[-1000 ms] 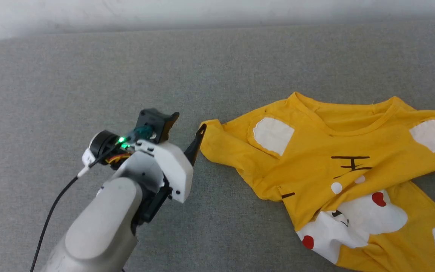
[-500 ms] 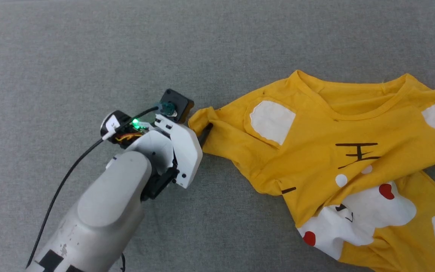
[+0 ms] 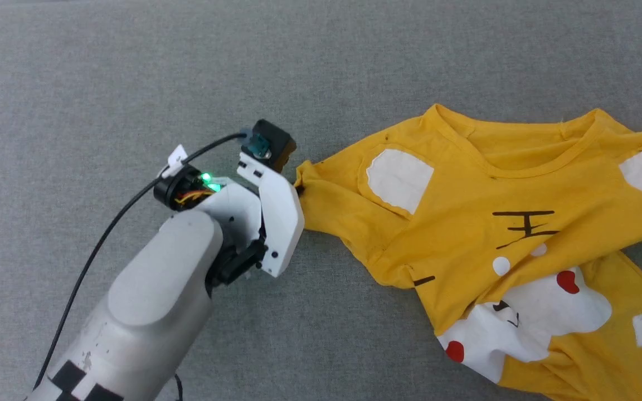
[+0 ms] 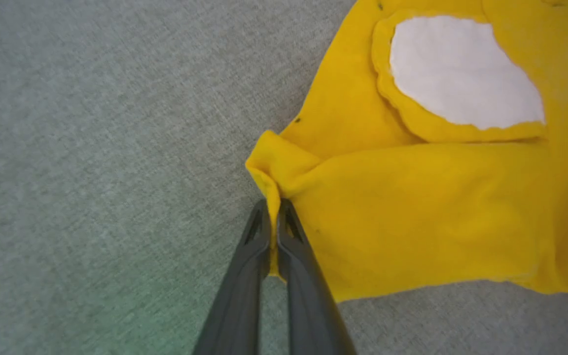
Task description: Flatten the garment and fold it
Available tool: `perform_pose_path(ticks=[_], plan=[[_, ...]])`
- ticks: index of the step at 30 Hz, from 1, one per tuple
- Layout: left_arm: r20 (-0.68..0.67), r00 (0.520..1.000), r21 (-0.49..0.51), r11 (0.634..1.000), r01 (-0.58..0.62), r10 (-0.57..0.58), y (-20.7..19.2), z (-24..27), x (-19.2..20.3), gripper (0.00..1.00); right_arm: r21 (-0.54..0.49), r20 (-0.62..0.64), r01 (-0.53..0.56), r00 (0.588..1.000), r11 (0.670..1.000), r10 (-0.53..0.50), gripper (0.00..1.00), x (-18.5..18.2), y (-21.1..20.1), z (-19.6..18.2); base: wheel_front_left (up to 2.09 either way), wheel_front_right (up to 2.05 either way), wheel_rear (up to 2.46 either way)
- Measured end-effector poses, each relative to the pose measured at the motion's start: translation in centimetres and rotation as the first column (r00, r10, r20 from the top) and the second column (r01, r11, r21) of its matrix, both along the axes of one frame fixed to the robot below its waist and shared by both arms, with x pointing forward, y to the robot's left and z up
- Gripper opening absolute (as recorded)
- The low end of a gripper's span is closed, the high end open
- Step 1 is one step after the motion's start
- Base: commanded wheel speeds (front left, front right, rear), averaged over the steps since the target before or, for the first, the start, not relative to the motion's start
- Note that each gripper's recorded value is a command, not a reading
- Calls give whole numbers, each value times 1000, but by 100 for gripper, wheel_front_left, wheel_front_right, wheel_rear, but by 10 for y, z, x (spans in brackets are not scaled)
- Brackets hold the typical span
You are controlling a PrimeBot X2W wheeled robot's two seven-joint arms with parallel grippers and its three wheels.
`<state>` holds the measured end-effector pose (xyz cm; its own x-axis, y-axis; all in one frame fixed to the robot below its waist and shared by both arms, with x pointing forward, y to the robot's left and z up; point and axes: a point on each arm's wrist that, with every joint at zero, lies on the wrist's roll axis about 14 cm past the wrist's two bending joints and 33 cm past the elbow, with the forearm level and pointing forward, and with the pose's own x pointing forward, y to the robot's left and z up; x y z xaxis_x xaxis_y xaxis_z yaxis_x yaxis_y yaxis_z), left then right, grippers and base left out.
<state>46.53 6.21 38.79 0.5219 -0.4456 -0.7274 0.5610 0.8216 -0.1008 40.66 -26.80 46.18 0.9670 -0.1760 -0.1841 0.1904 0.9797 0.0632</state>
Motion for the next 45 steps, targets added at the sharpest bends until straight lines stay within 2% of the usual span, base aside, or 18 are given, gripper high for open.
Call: perform_pose_path(ticks=[2, 6, 10, 14, 18, 24, 27, 32, 36, 39, 41, 45], plan=[[24, 1000, -5, 1000, -12, 12, 3, 4, -2, 0, 2, 11, -2, 1000, 1000, 2, 100, 0, 1, 3, 0, 0, 0], [155, 984, -26, 996, -82, 86, 12, 17, 2, 0, 11, 25, -13, 1000, 1000, 12, 100, -1, 5, 7, 0, 0, 0], [285, 927, -156, 966, -205, 243, 21, 49, 12, 0, 18, 42, -21, 999, 1000, 20, 100, -4, 8, 14, 0, 0, 0], [306, 856, -304, 895, -326, 416, 35, 71, 4, 0, 19, 53, -23, 998, 1000, 22, 100, -11, 9, 19, 0, 0, 0], [270, 778, -380, 805, -455, 567, 69, 77, -21, 0, 21, 66, -28, 997, 999, 27, 100, -17, 10, 26, 0, 0, 0], [190, 653, -367, 670, -645, 733, 128, 67, -81, 0, 27, 78, -37, 996, 999, 35, 100, -25, 13, 31, 0, 0, 0], [152, 619, -355, 627, -694, 771, 142, 62, -108, 0, 33, 61, -49, 997, 998, 47, 100, -26, 17, 28, 0, 0, 0], [164, 599, -369, 612, -700, 784, 147, 71, -119, 0, 26, 37, -103, 994, 994, 102, 100, -16, 33, 29, 0, 0, 0], [166, 606, -375, 618, -691, 778, 144, 73, -118, 0, 8, 38, -173, 984, 985, 173, 100, 13, 53, 46, 0, 0, 0], [175, 616, -376, 630, -679, 768, 140, 74, -109, 0, -68, 10, -218, 976, 973, 220, 100, 40, 50, 60, 0, 0, 0], [180, 623, -378, 639, -670, 761, 137, 74, -101, 0, -97, -43, -233, 972, 968, 230, 100, 55, 44, 58, 0, 0, 0], [179, 637, -379, 650, -659, 750, 130, 70, -86, 0, -93, -182, -236, 959, 967, 217, 100, 79, 28, 34, 0, 0, 0]])
